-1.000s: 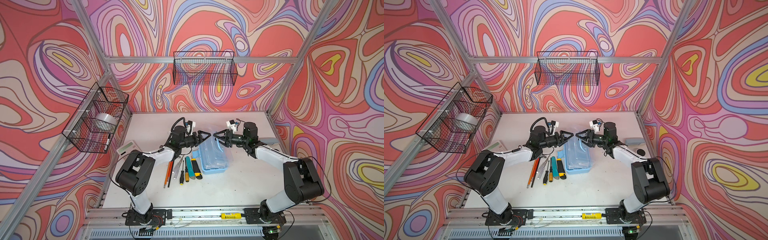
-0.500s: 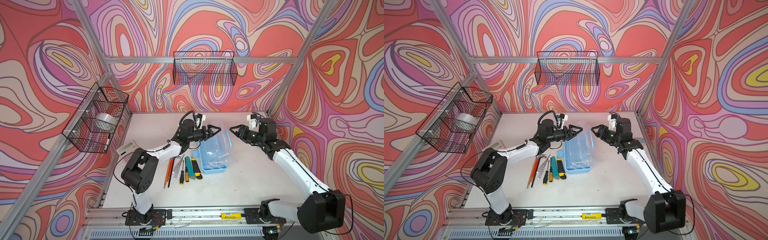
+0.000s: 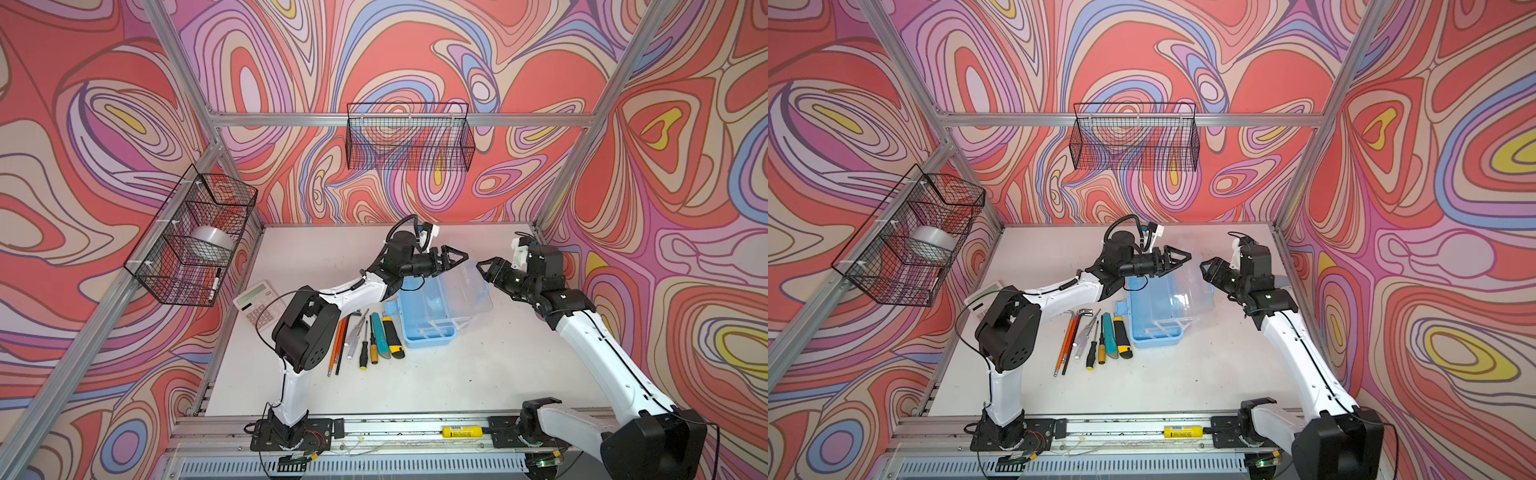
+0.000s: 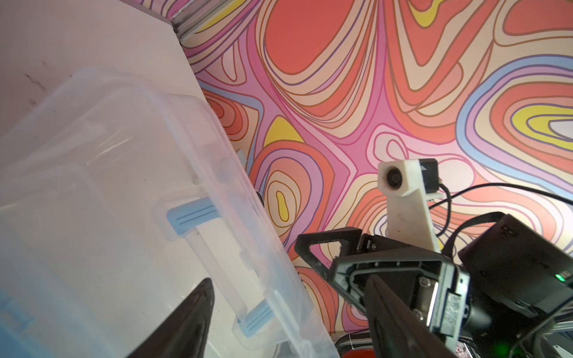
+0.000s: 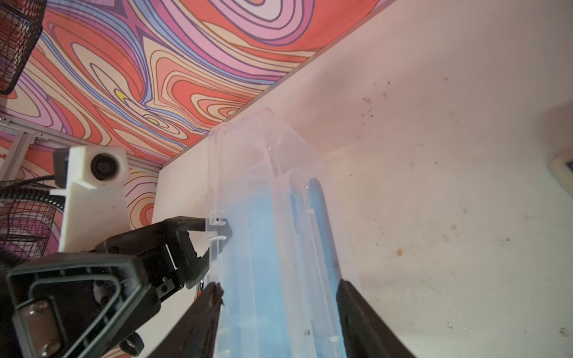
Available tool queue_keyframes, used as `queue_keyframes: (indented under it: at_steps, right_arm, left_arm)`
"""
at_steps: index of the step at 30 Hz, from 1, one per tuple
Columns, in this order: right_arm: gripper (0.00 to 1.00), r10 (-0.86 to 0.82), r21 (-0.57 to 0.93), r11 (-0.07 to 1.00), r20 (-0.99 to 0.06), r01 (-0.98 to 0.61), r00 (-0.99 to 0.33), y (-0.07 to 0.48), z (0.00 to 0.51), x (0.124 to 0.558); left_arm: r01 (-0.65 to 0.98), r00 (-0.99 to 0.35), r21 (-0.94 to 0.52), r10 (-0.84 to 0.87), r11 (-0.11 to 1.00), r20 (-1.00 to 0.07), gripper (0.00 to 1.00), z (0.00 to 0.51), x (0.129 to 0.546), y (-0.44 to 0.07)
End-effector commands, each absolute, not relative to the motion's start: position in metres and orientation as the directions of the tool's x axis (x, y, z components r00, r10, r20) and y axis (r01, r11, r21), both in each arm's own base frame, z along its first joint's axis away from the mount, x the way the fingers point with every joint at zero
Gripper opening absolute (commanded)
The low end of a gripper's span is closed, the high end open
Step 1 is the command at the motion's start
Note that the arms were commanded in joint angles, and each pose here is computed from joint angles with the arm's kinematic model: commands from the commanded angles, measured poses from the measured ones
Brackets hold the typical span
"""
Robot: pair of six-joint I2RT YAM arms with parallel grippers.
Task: Pack the tool kit
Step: 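Lift the clear lid open with the right gripper while the left gripper holds the base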
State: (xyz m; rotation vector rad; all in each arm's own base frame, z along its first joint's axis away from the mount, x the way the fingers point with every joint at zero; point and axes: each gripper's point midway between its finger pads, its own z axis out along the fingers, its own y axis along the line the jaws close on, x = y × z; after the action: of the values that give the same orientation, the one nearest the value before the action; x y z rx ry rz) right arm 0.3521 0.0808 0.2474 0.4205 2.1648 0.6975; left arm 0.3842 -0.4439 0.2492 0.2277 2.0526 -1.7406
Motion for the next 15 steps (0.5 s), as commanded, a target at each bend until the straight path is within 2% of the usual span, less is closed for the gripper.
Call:
queue_keyframes:
  at_steps: [1, 11, 15]
  right_arm:
    - [0.64, 0.508, 0.544, 0.830, -0.642, 0.125, -0.574, 0.060, 0.249, 0.348]
    - [0.61, 0.486, 0.562, 0.824, -0.632, 0.074, -0.604, 0.070, 0.248, 0.355]
    - [0.59, 0.459, 0.566, 0.824, -0.627, 0.037, -0.629, 0.079, 0.250, 0.359]
  left_arm:
    - [0.412, -0.887, -0.893, -0.145, 0.180, -0.439, 0.78, 0.259, 0.386, -0.450]
    - [0.429, -0.878, -0.881, -0.138, 0.200, -0.459, 0.78, 0.259, 0.383, -0.446]
    - [0.450, -0.857, -0.847, -0.131, 0.283, -0.499, 0.81, 0.257, 0.382, -0.435]
